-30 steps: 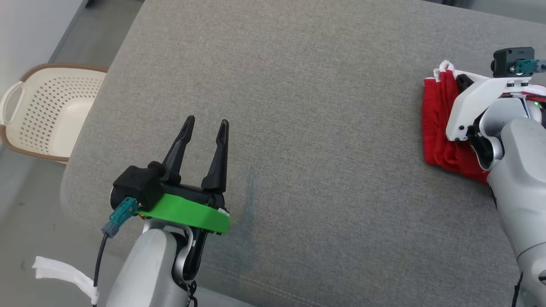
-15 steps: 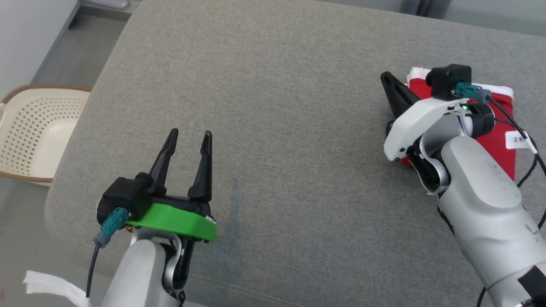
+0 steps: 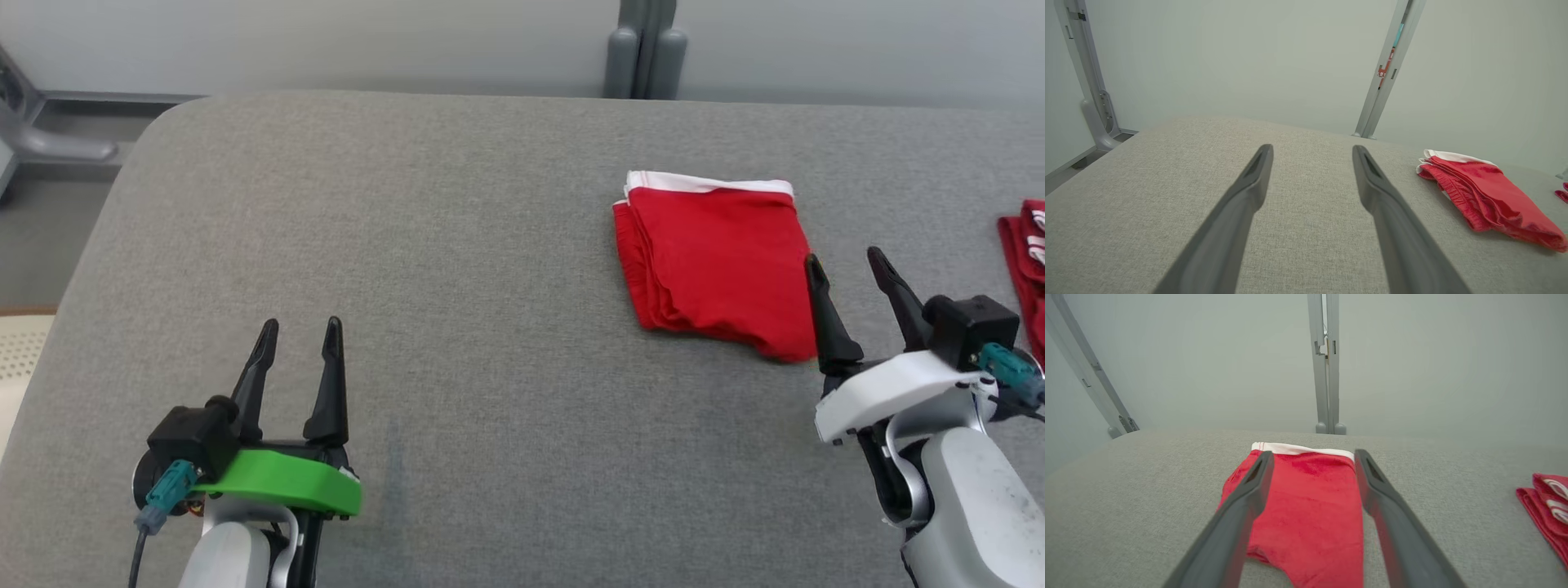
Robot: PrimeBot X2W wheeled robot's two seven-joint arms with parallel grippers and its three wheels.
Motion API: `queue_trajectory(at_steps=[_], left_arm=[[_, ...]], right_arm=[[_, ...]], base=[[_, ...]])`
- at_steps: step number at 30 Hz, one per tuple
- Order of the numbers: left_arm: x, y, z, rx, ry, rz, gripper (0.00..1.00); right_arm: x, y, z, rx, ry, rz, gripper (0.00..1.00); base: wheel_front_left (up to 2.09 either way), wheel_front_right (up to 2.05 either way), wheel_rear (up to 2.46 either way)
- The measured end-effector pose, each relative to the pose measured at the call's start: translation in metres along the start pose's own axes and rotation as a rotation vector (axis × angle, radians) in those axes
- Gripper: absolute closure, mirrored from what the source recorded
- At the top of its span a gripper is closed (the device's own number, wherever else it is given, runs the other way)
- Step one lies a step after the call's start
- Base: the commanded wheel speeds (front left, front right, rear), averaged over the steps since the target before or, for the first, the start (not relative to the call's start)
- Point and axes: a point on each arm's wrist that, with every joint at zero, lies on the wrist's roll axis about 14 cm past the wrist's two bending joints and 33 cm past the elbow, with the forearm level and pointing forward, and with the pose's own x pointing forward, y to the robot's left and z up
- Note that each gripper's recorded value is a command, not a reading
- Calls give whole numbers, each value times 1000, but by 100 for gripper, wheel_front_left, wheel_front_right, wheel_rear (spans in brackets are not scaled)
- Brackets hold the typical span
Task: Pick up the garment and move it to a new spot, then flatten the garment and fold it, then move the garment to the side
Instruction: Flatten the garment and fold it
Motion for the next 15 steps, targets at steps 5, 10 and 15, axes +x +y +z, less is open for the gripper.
queue_trajectory(at_steps=[5, 10, 15], left_arm=[[0, -10, 1, 2, -4, -30, 0], [-2, -18, 2, 4, -8, -52, 0], [-3, -24, 5, 20, -12, -75, 0]], right_arm=[[-29, -19, 18, -33, -52, -84, 0], [-51, -32, 25, -65, -60, -137, 0], [-69, -41, 26, -74, -58, -181, 0]], base=[[0, 0, 0], [0, 0, 0], [0, 0, 0]])
